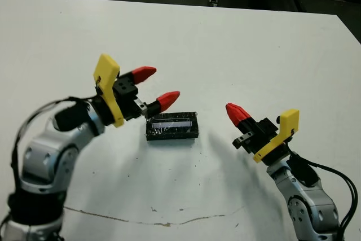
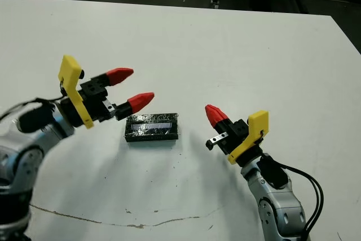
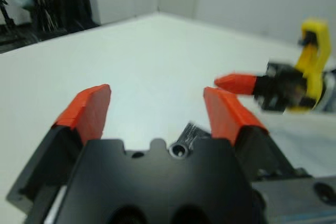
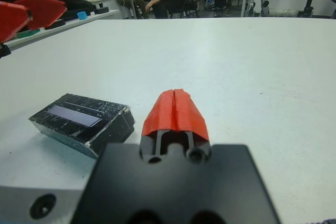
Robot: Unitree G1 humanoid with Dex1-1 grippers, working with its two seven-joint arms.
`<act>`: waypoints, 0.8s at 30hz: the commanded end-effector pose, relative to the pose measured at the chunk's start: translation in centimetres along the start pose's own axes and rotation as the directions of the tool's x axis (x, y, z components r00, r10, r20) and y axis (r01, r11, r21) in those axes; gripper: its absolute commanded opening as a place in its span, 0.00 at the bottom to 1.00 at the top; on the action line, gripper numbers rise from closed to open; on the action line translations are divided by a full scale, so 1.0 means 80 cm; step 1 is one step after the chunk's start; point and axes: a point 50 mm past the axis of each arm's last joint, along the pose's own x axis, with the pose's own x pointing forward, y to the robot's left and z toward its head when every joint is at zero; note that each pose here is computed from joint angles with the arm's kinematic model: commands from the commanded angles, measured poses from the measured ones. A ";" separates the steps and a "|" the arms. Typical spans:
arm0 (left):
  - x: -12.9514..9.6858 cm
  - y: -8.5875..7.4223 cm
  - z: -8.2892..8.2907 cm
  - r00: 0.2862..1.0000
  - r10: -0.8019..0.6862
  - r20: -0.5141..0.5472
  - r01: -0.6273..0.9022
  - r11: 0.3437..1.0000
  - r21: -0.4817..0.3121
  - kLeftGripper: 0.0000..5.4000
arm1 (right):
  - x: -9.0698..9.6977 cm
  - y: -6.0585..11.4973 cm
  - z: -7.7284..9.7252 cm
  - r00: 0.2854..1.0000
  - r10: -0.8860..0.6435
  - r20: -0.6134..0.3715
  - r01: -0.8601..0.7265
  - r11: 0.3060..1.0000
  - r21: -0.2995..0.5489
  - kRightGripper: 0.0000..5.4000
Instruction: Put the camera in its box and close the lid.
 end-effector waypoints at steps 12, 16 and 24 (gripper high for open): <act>0.035 -0.046 -0.053 0.993 0.036 -0.109 -0.057 0.979 -0.195 0.33 | -0.003 -0.007 -0.001 0.999 -0.039 0.011 0.039 0.999 0.015 0.00; 0.036 -0.048 -0.060 0.991 0.057 -0.124 -0.083 0.973 -0.214 0.22 | -0.003 -0.008 -0.001 0.999 -0.040 0.014 0.039 0.999 0.017 0.00; 0.036 -0.048 -0.072 0.975 0.119 -0.190 -0.165 0.954 -0.249 0.00 | -0.003 -0.009 -0.001 0.999 -0.041 0.011 0.041 0.999 0.018 0.00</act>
